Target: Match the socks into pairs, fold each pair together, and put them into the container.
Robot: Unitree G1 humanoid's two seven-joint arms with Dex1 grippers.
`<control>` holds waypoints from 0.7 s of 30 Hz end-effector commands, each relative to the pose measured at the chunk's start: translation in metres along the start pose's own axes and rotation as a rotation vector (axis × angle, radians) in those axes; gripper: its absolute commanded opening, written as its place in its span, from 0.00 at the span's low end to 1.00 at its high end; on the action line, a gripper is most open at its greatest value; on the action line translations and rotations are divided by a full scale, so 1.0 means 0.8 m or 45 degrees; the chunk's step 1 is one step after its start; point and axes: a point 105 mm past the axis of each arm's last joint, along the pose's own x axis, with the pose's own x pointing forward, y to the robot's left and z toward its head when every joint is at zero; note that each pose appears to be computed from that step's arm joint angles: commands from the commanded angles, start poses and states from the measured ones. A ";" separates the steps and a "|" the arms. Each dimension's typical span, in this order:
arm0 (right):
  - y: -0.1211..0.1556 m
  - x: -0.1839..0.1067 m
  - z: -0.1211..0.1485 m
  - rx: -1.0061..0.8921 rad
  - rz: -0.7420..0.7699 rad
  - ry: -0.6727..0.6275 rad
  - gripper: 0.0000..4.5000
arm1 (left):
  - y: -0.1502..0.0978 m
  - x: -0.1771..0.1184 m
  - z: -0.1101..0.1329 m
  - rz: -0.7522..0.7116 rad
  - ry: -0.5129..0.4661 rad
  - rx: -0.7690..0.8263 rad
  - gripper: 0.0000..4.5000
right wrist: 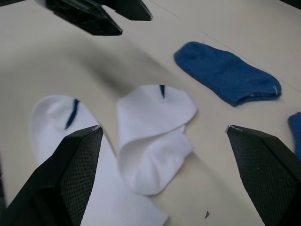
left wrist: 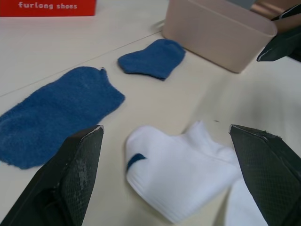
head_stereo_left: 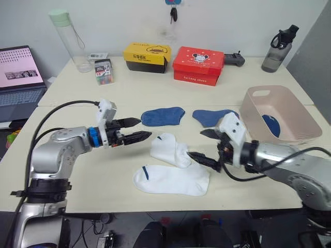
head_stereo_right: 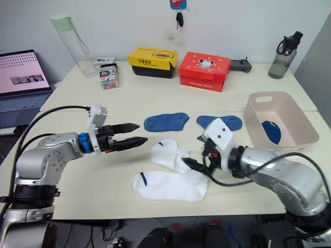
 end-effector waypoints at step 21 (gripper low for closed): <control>-0.004 0.087 -0.036 0.212 -0.063 0.011 0.04 | 0.000 0.021 -0.020 -0.138 0.213 0.263 1.00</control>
